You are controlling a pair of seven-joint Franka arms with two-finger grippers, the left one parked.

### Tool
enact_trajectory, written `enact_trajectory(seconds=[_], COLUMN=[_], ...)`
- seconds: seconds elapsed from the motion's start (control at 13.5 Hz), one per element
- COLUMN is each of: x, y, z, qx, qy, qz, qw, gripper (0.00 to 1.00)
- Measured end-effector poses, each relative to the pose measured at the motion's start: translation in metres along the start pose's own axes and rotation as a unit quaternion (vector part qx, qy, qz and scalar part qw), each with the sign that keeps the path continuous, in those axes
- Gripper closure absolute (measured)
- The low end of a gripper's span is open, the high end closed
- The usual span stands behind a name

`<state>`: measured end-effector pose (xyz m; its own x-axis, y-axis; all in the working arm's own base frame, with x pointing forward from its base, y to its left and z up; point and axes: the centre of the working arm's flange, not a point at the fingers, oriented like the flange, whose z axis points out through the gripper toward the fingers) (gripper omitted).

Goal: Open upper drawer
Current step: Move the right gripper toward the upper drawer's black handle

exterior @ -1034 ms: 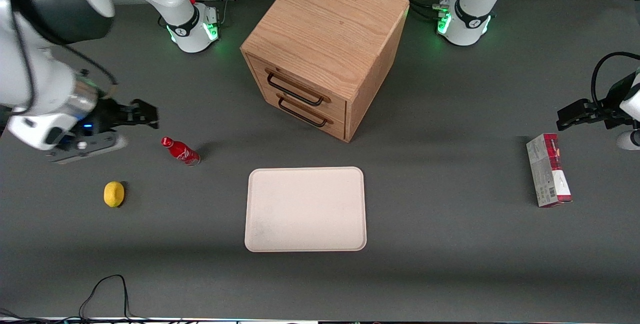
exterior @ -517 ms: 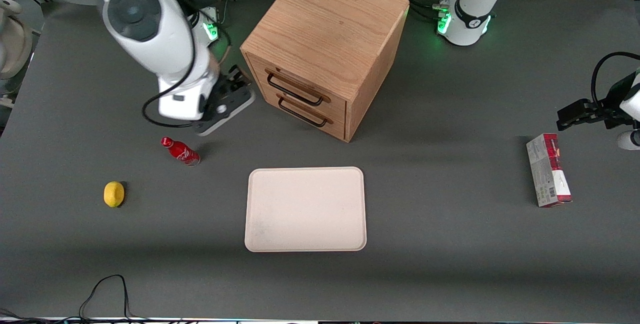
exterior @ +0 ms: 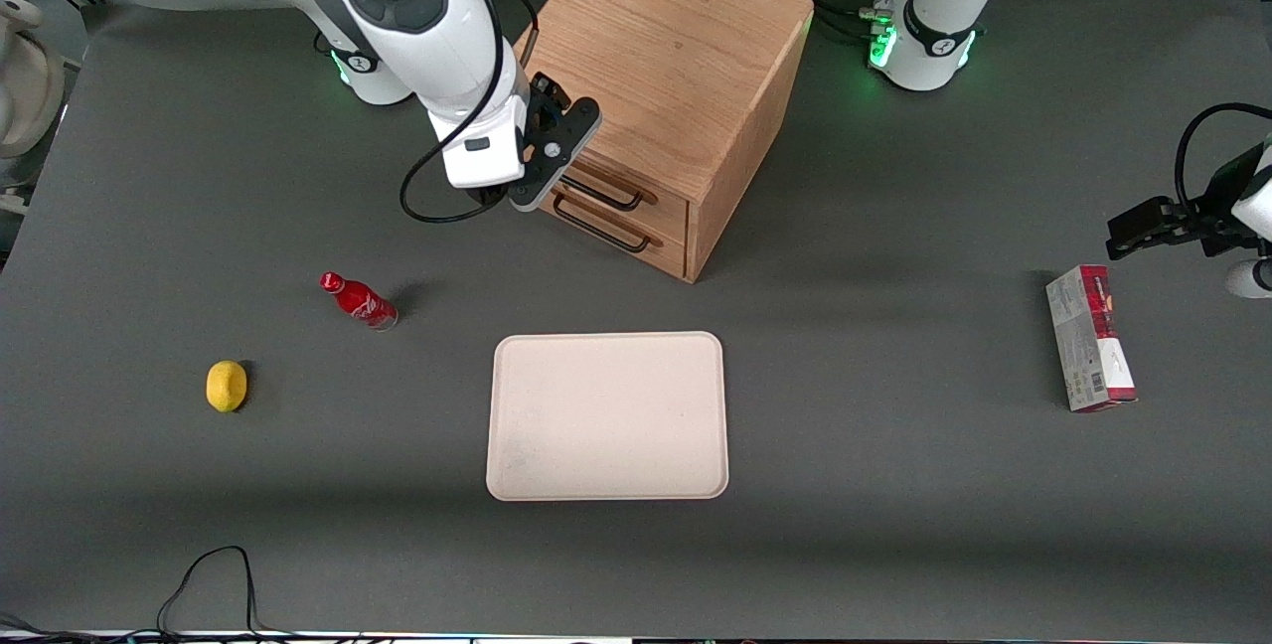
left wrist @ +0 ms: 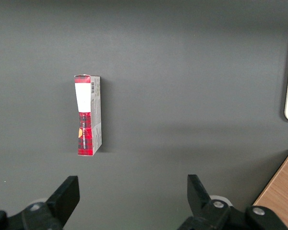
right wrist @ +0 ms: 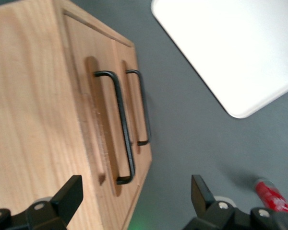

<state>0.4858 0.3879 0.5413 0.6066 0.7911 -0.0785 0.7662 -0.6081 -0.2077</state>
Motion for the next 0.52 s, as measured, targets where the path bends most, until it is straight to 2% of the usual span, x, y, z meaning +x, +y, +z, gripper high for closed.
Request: enact_trajectory(seconds=[0.22,0.52], x=[0.001,0.006], y=[0.008,0.009], z=[0.004,0.013], qx=[0.017,0.027], qy=[0.002,0.000], qz=[-0.038,-0.045], qw=[0.9992,0.9986], gripper=[0.00,0.00])
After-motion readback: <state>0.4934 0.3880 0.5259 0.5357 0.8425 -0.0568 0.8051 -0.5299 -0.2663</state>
